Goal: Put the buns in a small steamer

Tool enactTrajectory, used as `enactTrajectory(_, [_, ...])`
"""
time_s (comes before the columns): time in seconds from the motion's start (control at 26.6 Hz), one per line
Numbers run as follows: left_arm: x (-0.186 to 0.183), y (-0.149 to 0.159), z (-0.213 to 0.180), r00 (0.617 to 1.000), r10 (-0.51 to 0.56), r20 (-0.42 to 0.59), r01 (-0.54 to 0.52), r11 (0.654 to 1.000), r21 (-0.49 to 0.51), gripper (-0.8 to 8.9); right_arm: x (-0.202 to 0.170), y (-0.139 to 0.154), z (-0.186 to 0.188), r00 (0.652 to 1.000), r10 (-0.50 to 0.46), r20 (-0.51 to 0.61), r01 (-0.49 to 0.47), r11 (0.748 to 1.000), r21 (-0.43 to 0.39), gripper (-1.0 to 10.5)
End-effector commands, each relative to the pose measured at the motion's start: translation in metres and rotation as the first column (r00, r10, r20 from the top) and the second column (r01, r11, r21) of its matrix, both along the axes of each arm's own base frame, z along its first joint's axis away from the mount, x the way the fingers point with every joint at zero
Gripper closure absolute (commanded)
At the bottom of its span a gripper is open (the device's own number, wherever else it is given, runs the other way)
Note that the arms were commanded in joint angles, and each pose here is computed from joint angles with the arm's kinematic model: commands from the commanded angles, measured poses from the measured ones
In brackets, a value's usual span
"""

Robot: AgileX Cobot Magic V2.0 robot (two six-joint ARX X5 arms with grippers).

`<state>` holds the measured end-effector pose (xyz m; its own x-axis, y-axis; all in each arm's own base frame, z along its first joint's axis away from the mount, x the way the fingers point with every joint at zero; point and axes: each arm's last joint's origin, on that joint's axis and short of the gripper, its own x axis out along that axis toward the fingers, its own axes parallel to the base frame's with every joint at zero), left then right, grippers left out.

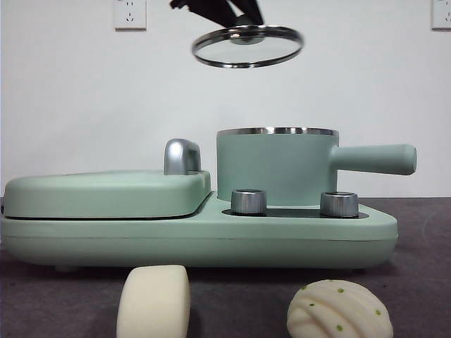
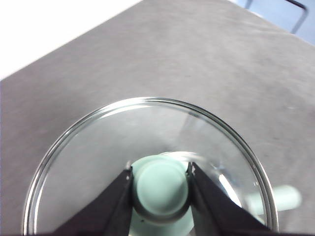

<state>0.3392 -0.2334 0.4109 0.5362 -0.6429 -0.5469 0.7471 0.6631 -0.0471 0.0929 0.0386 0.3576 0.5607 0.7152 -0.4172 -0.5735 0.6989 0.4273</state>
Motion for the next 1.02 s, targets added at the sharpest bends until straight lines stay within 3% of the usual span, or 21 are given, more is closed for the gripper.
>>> enactTrajectory(0.04, [0.002, 0.013, 0.016, 0.999, 0.017, 0.050, -0.016, 1.000, -0.024, 7.98, 0.008, 0.013, 0.004, 0.997, 0.013, -0.073, -0.013, 1.000, -0.001, 5.0])
enactTrajectory(0.19, [0.016, 0.037, 0.015, 0.996, 0.084, 0.040, -0.083, 0.996, -0.015, 7.98, 0.024, 0.053, -0.012, 0.976, 0.069, -0.206, -0.093, 0.989, -0.111, 5.0])
enactTrajectory(0.41, [0.027, 0.061, 0.014, 0.989, 0.138, 0.044, -0.138, 0.990, -0.001, 7.98, 0.033, 0.117, -0.043, 0.938, 0.094, -0.333, -0.187, 0.947, -0.260, 5.0])
enactTrajectory(0.75, [0.040, 0.092, 0.014, 0.975, 0.218, 0.040, -0.218, 0.976, 0.004, 7.98, 0.036, 0.198, -0.096, 0.876, 0.152, -0.459, -0.316, 0.898, -0.306, 5.0])
enactTrajectory(1.02, [0.046, 0.108, 0.014, 0.965, 0.258, 0.040, -0.259, 0.966, 0.004, 7.98, 0.041, 0.229, -0.131, 0.874, 0.126, -0.469, -0.321, 0.874, -0.364, 5.0])
